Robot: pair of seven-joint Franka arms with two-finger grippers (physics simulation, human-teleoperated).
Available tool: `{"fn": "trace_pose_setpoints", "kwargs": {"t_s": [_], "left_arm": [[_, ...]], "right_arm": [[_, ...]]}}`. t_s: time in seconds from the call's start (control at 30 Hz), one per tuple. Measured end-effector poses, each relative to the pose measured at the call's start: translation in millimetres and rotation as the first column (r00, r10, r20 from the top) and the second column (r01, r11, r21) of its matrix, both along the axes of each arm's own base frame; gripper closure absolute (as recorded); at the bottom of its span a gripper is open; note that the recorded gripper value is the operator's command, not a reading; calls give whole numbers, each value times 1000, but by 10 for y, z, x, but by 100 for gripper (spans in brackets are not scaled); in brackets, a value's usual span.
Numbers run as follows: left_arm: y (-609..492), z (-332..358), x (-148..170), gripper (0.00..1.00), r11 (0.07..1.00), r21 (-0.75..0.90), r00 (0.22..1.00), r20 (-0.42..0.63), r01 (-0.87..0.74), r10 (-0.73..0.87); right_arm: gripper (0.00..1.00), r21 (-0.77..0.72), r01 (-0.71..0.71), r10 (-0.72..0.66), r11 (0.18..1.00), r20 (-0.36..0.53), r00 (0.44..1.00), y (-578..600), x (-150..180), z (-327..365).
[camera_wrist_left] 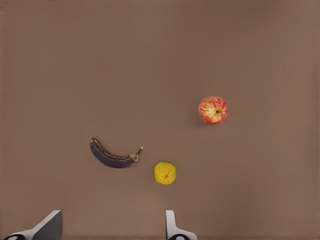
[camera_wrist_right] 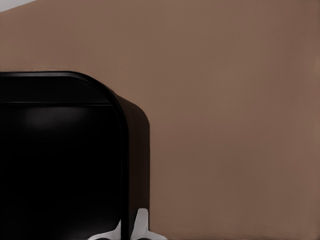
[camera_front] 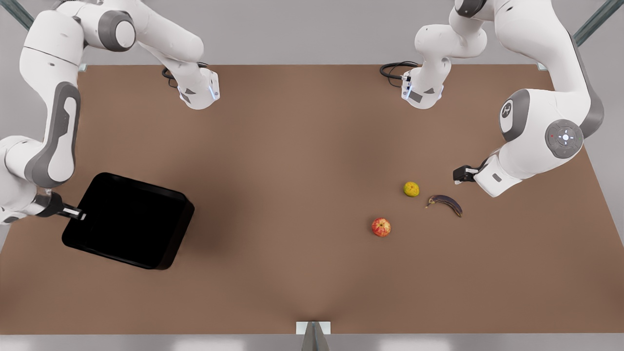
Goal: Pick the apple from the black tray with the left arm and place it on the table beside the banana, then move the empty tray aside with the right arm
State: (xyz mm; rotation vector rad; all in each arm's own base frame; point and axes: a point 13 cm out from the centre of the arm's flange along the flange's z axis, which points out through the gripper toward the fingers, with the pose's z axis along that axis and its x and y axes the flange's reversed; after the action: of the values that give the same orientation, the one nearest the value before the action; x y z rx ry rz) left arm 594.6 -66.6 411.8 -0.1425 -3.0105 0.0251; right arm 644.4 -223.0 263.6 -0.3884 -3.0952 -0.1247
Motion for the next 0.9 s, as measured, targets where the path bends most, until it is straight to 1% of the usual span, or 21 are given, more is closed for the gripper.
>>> {"fn": "trace_pose_setpoints", "kwargs": {"t_s": [0.1,0.23,0.3,0.4,0.7,0.73,0.77,0.8,0.9], "left_arm": [[4,0,0,0,1000,1,1000,0,-4,4],[-1,0,-1,0,1000,2,1000,0,-6,6],[-3,0,-1,0,1000,2,1000,0,-7,7],[-3,0,-1,0,1000,3,1000,0,-8,8],[7,0,0,0,1000,4,1000,0,-14,14],[4,0,-1,0,1000,4,1000,0,-14,14],[4,0,-1,0,1000,4,1000,0,-14,14],[2,0,-1,0,1000,4,1000,0,-14,14],[0,0,-1,0,1000,5,1000,0,-14,14]], "right_arm": [[100,67,-66,70,996,-52,996,-100,-99,-526],[100,123,-174,183,977,-68,981,-8,-111,-999],[100,132,-221,230,966,-61,971,1,-81,-1198],[100,130,-289,296,948,-37,954,3,92,-1484],[100,124,-426,430,896,0,903,36,259,-1894],[80,122,-436,439,892,4,899,29,268,-1910],[23,117,-445,448,888,5,894,19,275,-1920],[0,111,-453,456,884,6,890,8,281,-1925],[0,87,-470,472,878,2,882,-47,295,-1931]]}}
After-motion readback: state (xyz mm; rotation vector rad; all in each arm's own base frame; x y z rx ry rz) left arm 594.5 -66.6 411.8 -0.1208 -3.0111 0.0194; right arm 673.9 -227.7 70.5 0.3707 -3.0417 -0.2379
